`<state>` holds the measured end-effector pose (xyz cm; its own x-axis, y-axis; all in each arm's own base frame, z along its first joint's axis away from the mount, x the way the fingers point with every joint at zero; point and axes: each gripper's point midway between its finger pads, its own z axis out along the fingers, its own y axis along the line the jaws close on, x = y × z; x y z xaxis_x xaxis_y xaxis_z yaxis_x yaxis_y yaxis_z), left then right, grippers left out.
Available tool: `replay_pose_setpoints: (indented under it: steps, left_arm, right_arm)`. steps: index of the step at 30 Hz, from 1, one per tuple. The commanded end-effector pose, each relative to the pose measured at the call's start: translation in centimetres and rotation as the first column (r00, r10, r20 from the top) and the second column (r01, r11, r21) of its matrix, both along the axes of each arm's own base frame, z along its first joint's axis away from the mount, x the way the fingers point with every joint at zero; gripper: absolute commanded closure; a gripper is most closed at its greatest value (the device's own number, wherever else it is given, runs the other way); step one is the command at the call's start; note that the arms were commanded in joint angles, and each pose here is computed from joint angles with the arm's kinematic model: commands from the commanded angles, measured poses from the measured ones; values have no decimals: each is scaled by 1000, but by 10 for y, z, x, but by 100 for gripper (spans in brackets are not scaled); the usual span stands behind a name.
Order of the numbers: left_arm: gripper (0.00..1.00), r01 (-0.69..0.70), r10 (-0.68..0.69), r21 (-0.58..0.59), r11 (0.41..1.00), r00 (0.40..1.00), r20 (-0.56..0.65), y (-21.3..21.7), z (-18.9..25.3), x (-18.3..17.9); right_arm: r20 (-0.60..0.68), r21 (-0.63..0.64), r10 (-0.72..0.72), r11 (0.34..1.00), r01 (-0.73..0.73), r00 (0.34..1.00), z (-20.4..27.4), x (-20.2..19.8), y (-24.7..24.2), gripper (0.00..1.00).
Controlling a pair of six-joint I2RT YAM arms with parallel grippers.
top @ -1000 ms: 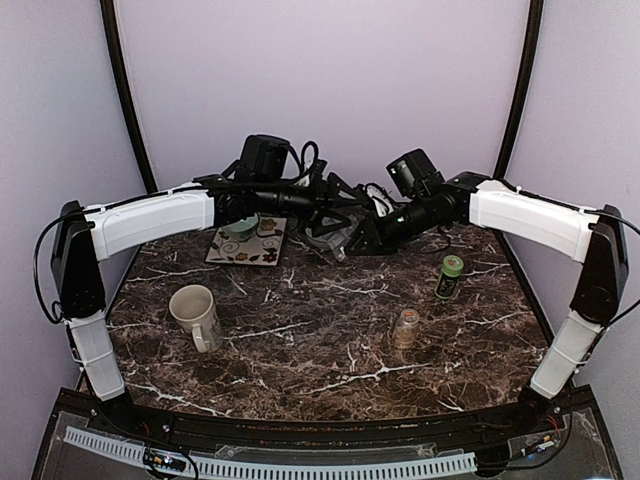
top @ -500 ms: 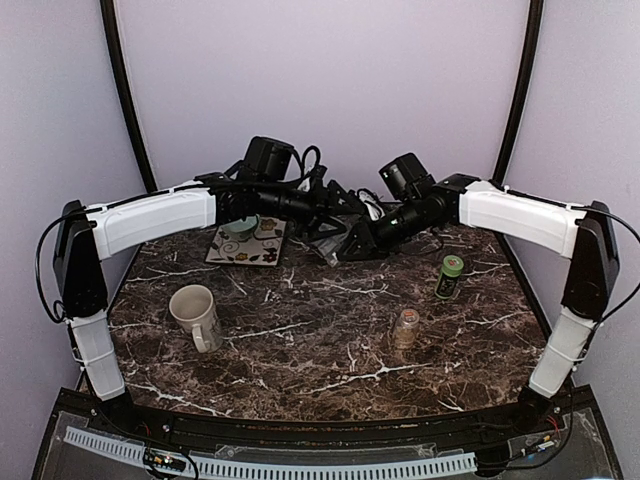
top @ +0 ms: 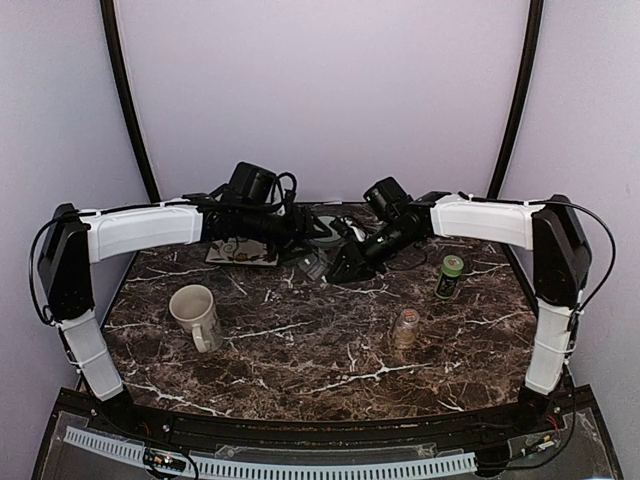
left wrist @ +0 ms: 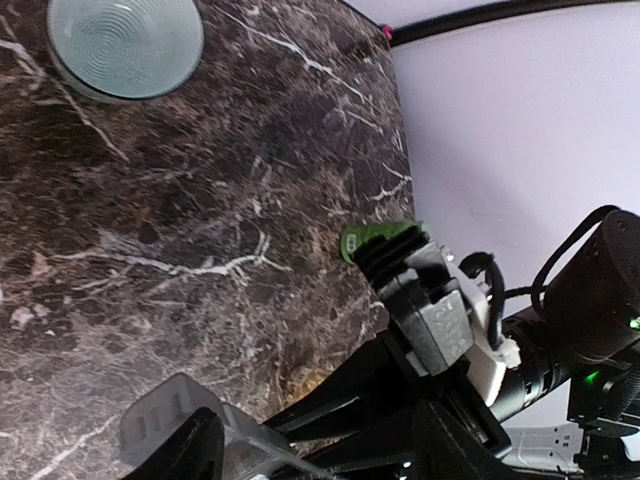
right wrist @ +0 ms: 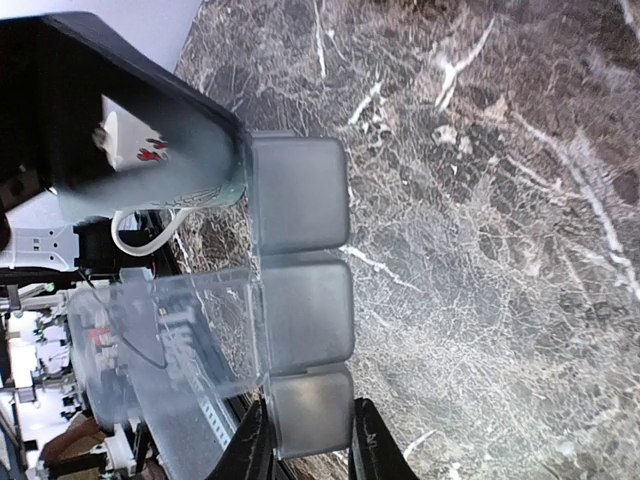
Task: Sort the pills into containers
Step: Place the pill container at the center of the board.
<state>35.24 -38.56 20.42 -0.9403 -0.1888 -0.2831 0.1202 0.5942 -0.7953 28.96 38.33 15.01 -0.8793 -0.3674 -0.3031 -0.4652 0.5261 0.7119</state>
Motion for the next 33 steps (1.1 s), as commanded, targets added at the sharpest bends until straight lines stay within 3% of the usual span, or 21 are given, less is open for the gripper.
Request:
replay_pose_setpoints:
  steps: [1, 13, 22, 26, 33]
  left_arm:
    - [32, -135, 136, -21, 991, 983, 120, 33, 31, 11]
    - [32, -171, 170, -9, 985, 971, 166, 48, 22, 11]
    - [32, -163, 161, 0, 987, 973, 166, 51, 11, 7]
    - [32, -163, 160, 4, 987, 974, 161, 53, 7, 4]
    - [32, -161, 159, 0, 987, 975, 157, 54, 5, 2]
  right_arm:
    - [-37, 57, 54, 997, -51, 998, -10, 0, 6, 100]
    - [-209, 51, 94, 995, -85, 973, -74, -6, -4, 100]
    - [-267, 18, 80, 997, -78, 960, -107, -7, -11, 98]
    - [-279, 0, 62, 998, -65, 958, -115, -3, -15, 92]
    - [-282, -34, 27, 999, -38, 959, -124, 4, -26, 70]
